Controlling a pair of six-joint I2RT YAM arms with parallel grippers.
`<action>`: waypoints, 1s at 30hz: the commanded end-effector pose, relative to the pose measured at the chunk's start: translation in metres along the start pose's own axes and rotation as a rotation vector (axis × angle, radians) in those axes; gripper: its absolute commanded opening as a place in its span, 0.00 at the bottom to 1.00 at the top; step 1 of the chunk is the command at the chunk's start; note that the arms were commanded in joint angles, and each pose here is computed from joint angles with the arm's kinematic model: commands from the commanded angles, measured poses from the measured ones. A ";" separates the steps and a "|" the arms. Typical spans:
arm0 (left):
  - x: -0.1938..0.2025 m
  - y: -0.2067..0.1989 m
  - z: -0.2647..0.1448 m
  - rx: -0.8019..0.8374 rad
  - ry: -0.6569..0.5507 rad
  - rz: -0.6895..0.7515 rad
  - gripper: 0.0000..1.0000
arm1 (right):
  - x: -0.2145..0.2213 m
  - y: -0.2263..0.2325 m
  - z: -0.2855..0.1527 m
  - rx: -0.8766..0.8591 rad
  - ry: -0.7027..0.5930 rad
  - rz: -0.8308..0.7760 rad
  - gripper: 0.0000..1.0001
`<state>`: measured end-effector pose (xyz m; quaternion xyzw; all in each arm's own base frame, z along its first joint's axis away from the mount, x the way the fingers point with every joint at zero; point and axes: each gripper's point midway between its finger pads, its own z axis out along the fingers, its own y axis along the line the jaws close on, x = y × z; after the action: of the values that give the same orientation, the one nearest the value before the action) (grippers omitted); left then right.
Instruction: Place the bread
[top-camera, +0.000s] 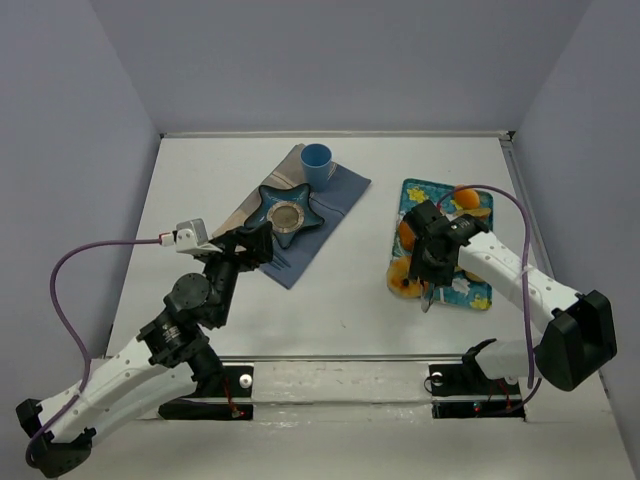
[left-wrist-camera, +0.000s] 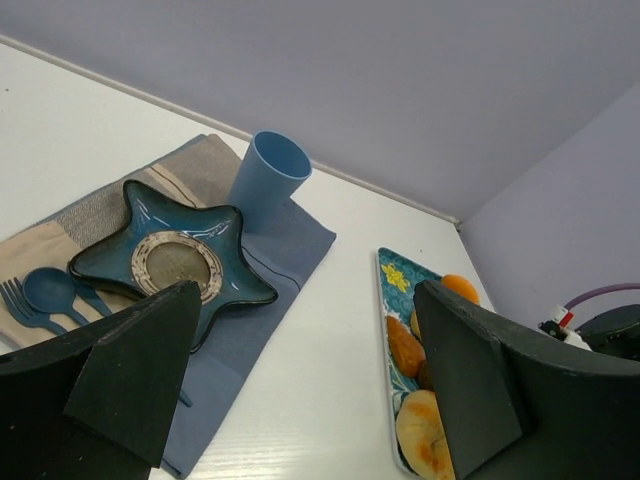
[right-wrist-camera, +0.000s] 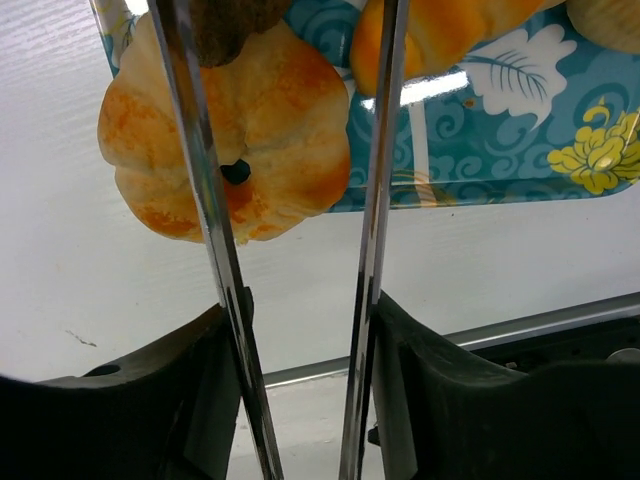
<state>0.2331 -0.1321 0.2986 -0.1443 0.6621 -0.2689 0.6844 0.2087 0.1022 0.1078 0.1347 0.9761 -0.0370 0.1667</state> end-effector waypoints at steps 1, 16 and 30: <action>-0.017 0.005 -0.002 -0.025 -0.073 -0.053 0.99 | -0.005 0.002 -0.001 -0.022 -0.010 0.015 0.49; -0.047 0.032 -0.029 -0.050 -0.185 -0.202 0.99 | -0.011 -0.025 -0.036 0.018 -0.096 0.090 0.07; -0.051 0.040 -0.033 -0.068 -0.207 -0.235 0.99 | -0.013 -0.023 -0.040 -0.012 -0.114 0.103 0.07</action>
<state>0.2076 -0.0747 0.3121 -0.2382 0.5931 -0.3057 0.7057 0.1967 0.0826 0.1421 0.1658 0.9636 -0.0395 0.2058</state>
